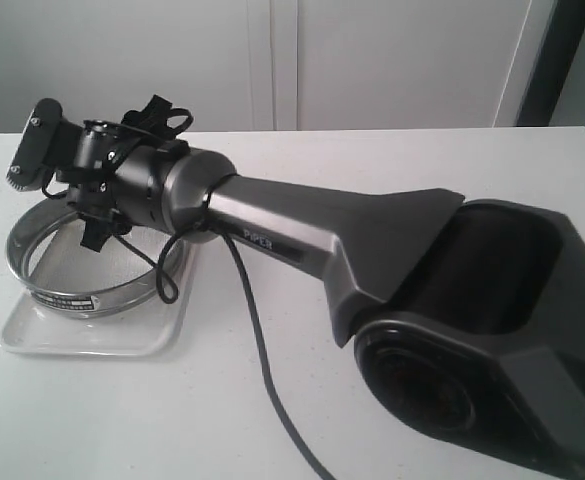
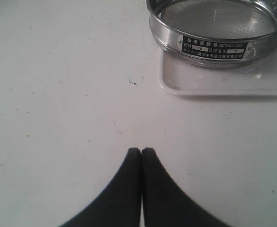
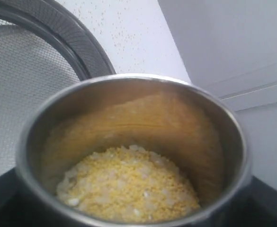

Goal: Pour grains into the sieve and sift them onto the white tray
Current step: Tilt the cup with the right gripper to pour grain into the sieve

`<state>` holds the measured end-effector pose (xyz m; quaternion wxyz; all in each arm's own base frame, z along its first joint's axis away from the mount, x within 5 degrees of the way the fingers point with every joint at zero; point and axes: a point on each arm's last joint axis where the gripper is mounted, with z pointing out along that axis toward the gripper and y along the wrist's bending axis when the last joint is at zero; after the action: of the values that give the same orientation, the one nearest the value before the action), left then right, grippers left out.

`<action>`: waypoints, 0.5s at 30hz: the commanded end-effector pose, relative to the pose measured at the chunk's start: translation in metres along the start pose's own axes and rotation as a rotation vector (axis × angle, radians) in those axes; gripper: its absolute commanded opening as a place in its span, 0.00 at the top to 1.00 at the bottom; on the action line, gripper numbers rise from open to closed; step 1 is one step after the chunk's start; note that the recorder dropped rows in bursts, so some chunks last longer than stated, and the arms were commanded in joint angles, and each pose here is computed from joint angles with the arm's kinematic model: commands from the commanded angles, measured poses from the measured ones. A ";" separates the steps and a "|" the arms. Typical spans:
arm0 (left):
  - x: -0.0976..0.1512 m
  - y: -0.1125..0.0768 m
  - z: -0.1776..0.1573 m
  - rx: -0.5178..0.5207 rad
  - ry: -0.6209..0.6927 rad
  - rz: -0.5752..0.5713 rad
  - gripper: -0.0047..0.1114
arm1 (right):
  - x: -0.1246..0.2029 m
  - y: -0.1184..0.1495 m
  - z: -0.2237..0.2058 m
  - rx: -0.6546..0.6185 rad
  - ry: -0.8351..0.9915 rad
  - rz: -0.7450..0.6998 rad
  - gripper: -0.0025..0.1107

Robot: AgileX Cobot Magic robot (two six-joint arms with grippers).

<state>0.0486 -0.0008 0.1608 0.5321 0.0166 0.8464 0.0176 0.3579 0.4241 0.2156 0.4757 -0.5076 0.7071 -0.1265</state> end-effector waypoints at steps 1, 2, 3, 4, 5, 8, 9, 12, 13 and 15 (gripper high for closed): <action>0.003 0.000 0.001 0.001 0.012 -0.010 0.96 | -0.010 0.001 -0.002 0.086 -0.038 -0.133 0.98; 0.003 0.000 0.001 0.001 0.012 -0.010 0.96 | -0.011 0.004 -0.001 0.090 -0.042 -0.144 0.98; 0.003 0.000 0.001 0.001 0.012 -0.010 0.96 | -0.011 0.004 0.000 0.095 -0.042 -0.153 0.98; 0.003 0.000 0.001 0.001 0.012 -0.010 0.96 | -0.010 0.005 0.001 0.105 -0.042 -0.172 0.98; 0.003 0.000 0.001 0.001 0.012 -0.010 0.96 | -0.010 0.005 0.002 0.111 -0.042 -0.182 0.98; 0.003 0.000 0.001 0.001 0.012 -0.010 0.96 | -0.009 0.008 0.006 0.123 -0.043 -0.211 0.98; 0.003 0.000 0.001 0.001 0.012 -0.010 0.96 | -0.009 0.008 0.006 0.131 -0.046 -0.225 0.98; 0.003 0.000 0.001 0.001 0.012 -0.010 0.96 | -0.009 0.008 0.007 0.148 -0.057 -0.262 0.98; 0.003 0.000 0.001 0.001 0.012 -0.010 0.96 | -0.009 0.008 0.008 0.158 -0.059 -0.282 0.98; 0.003 0.000 0.001 0.001 0.012 -0.010 0.96 | -0.009 0.009 0.010 0.170 -0.062 -0.308 0.98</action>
<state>0.0486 -0.0008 0.1608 0.5321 0.0166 0.8464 0.0176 0.3602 0.4358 0.2010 0.4972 -0.5619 0.6223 -0.2233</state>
